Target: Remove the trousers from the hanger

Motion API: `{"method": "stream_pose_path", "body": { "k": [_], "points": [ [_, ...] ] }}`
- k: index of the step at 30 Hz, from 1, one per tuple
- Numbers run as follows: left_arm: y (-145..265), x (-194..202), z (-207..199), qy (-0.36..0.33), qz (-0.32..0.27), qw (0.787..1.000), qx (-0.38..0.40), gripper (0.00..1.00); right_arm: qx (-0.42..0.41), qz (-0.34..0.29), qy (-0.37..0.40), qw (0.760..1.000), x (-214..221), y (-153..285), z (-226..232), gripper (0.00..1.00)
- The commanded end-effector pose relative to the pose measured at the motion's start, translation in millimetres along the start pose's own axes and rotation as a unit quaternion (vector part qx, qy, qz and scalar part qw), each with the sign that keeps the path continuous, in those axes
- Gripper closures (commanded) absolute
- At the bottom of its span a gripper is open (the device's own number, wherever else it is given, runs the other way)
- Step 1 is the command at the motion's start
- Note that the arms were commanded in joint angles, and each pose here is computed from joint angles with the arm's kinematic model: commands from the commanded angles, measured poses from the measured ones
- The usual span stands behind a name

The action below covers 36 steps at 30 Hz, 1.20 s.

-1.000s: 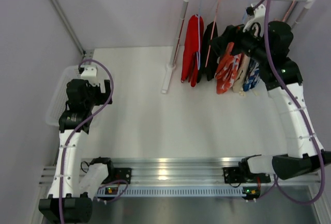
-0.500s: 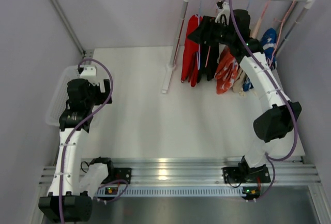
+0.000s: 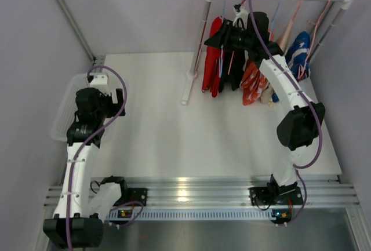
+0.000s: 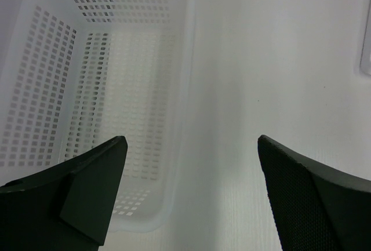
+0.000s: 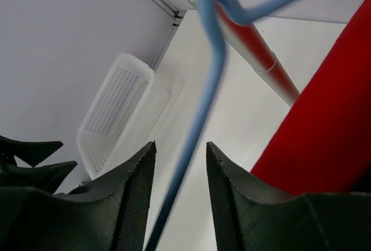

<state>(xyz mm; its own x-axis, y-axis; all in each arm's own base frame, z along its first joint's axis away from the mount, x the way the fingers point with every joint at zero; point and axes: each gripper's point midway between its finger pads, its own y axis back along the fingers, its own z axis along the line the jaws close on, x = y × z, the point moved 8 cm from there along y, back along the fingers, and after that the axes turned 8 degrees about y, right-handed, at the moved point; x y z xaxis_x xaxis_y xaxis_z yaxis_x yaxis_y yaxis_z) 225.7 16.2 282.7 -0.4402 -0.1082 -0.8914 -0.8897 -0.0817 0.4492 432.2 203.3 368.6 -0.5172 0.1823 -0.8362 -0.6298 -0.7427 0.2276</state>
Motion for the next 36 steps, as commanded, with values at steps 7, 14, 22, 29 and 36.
{"method": "stream_pose_path", "body": {
  "k": [7,14,22,29,36],
  "points": [
    [-4,-3,-2,0.010,-0.010,1.000,0.008,0.01,-0.114,-0.061,0.004,0.992,-38,22,46,0.89],
    [-4,-4,-3,0.013,-0.007,1.000,0.011,0.01,-0.150,-0.116,0.031,0.981,-64,46,69,1.00],
    [-5,-5,-5,0.019,-0.005,1.000,0.016,0.01,-0.142,-0.147,0.062,0.977,-81,62,79,1.00],
    [-6,-4,-4,0.019,-0.005,1.000,0.014,0.01,-0.127,-0.123,0.054,0.983,-66,48,56,1.00],
    [-7,-4,-4,0.017,-0.004,1.000,0.013,0.01,-0.104,-0.105,0.052,0.988,-57,32,37,0.97]
  ]
}}
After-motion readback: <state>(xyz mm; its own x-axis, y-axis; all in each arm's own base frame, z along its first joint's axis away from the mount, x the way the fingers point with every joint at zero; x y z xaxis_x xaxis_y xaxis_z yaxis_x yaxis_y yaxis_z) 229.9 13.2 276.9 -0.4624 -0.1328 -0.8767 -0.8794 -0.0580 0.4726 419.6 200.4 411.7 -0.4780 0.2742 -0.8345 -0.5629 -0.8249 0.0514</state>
